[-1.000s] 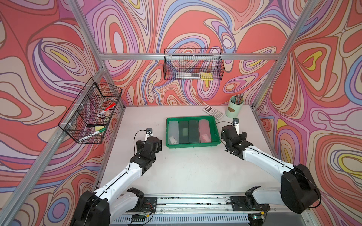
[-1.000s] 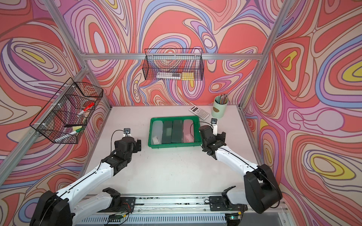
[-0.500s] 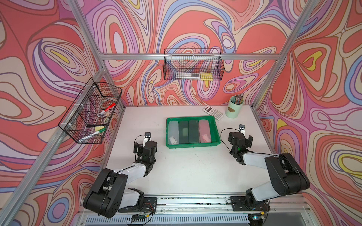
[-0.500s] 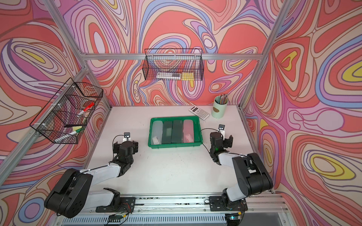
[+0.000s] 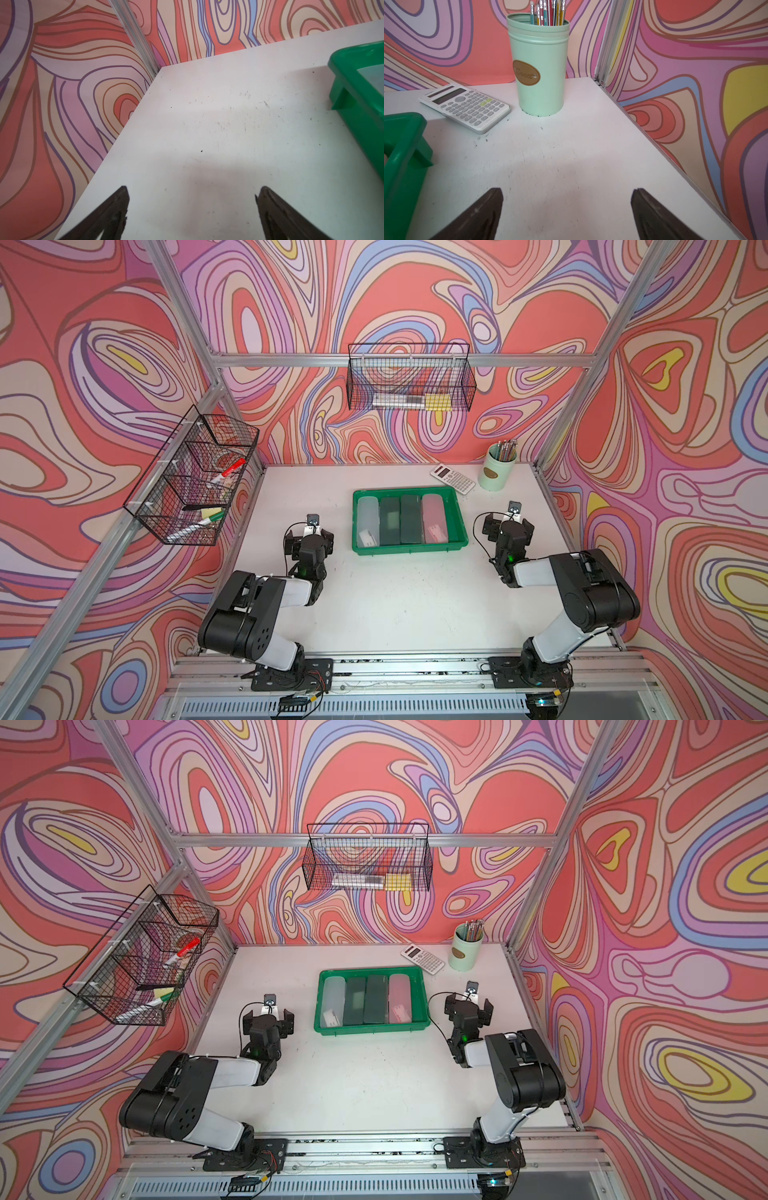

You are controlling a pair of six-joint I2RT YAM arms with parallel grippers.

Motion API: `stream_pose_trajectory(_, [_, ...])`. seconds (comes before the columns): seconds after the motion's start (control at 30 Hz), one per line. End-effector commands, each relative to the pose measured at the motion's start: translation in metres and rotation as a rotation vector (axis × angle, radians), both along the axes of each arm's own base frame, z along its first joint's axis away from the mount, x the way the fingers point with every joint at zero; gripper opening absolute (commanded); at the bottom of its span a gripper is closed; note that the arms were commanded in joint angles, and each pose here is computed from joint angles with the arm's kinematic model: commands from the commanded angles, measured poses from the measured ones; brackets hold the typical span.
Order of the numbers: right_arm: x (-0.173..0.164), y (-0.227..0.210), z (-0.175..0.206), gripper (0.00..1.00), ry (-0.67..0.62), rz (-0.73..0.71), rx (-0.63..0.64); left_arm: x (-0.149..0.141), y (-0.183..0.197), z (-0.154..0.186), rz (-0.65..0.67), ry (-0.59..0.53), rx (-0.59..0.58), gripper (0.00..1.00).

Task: Put the pencil case into the storage box
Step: Reset both arms

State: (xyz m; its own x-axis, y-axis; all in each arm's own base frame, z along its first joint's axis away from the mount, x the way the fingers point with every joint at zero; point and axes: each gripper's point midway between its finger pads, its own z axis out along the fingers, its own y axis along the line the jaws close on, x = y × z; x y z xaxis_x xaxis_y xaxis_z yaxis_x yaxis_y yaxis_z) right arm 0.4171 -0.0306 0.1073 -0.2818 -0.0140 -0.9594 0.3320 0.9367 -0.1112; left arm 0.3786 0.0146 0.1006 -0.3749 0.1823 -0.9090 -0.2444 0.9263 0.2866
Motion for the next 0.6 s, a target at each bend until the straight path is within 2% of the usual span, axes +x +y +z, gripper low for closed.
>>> stream_pose_trajectory(0.0, [0.006,0.006,0.005,0.98,-0.023,0.06,0.036,0.014,-0.005,0.006,-0.05,0.007,-0.071,0.99])
stream_pose_trajectory(0.2, [0.005,0.009,-0.003,0.98,-0.019,0.133,0.087,0.025,-0.001,-0.01,-0.095,0.11,-0.164,0.99])
stream_pose_trajectory(0.23, [0.005,0.007,-0.003,0.98,-0.064,0.128,0.064,0.026,-0.001,-0.007,-0.098,0.097,-0.165,0.99])
stream_pose_trajectory(0.27, [0.004,0.007,-0.011,0.98,-0.022,0.122,0.073,0.025,-0.001,-0.006,-0.101,0.084,-0.165,0.99])
stream_pose_trajectory(0.33, [0.005,0.004,-0.005,0.98,-0.05,0.113,0.073,0.019,-0.003,-0.006,-0.119,0.058,-0.176,0.99])
stream_pose_trajectory(0.37, [0.004,0.006,-0.009,0.98,-0.025,0.117,0.085,0.014,-0.004,-0.007,-0.137,0.034,-0.189,0.99])
stream_pose_trajectory(0.43, [0.005,0.004,-0.007,0.98,-0.041,0.113,0.078,0.007,-0.01,-0.004,-0.194,-0.085,-0.171,0.99])
stream_pose_trajectory(0.5, [0.005,0.005,-0.007,0.98,-0.038,0.114,0.083,0.01,-0.01,-0.01,-0.18,0.014,-0.196,0.99])
stream_pose_trajectory(0.57, [0.005,0.005,-0.008,0.98,-0.032,0.114,0.083,0.014,-0.005,-0.01,-0.168,-0.014,-0.201,0.99])
